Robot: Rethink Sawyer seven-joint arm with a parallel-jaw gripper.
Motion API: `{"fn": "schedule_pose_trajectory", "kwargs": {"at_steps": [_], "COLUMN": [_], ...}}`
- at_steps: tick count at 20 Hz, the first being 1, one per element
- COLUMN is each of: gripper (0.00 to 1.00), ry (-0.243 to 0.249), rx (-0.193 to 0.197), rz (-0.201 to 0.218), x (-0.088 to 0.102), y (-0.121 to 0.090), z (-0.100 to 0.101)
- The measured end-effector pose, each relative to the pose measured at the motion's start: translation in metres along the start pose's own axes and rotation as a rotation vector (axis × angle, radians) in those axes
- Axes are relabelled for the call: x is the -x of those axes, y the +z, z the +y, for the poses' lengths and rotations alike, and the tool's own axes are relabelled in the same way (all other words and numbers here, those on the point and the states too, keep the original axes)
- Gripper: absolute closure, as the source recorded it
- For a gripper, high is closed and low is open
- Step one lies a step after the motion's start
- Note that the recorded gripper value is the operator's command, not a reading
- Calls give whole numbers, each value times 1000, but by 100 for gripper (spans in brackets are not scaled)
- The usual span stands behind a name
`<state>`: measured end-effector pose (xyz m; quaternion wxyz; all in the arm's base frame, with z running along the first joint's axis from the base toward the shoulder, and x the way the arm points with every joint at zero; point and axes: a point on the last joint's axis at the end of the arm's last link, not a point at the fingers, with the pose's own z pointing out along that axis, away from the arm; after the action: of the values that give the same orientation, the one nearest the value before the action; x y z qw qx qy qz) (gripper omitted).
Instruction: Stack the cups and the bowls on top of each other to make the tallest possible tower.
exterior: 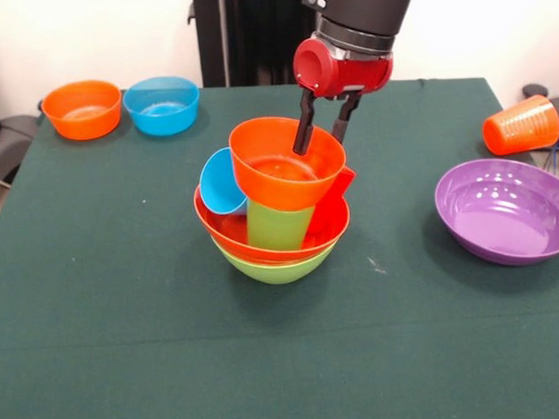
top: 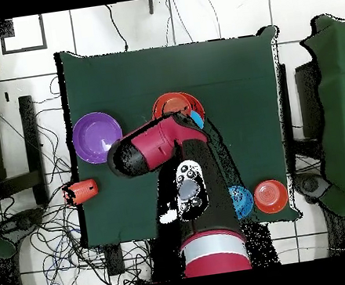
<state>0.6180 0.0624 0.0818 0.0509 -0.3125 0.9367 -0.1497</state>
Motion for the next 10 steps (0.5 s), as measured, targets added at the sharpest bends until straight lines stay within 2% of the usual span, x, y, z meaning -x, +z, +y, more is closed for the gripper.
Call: {"fn": "schedule_pose_trajectory", "kwargs": {"at_steps": [10], "gripper": [0], "ry": [15], "rx": [-2], "rz": [-10], "x": [4], "y": [-7], "z": [-3]}}
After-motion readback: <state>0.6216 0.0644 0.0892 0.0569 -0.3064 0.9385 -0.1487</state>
